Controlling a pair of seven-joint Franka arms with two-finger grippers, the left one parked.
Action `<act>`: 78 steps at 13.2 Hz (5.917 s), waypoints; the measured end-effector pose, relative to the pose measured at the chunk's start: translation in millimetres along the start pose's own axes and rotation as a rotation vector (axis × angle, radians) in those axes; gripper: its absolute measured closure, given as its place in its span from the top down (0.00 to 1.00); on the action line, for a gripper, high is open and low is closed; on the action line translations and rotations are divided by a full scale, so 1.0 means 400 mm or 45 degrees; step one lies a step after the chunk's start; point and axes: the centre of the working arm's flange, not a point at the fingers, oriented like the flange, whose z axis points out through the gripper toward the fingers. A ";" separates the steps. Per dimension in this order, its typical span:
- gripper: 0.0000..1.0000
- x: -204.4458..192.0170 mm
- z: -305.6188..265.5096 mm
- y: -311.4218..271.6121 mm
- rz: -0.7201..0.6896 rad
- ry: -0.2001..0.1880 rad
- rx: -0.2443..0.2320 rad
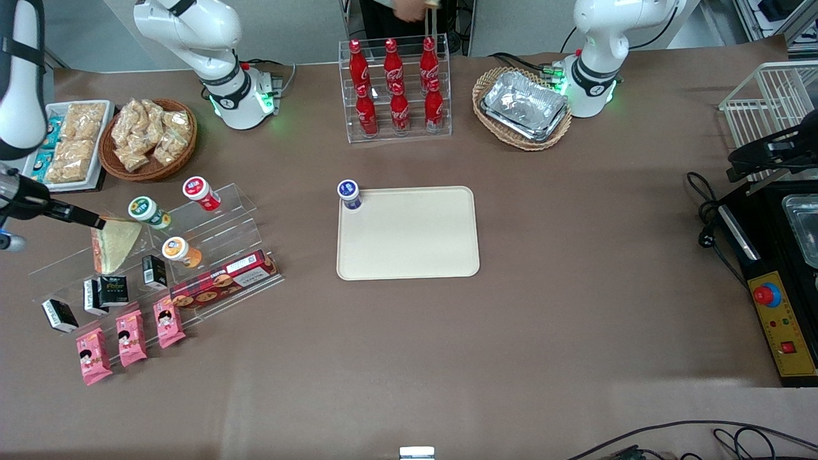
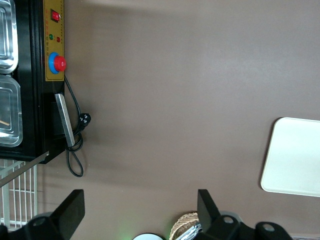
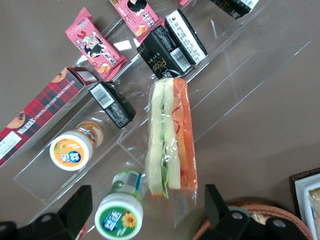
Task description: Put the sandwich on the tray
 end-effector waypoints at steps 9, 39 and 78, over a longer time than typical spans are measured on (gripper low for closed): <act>1.00 0.001 0.125 0.034 0.022 0.055 -0.004; 0.40 0.081 -0.234 -0.241 -0.513 0.002 -0.036; 0.41 -0.403 0.516 -1.528 -2.224 0.079 -0.088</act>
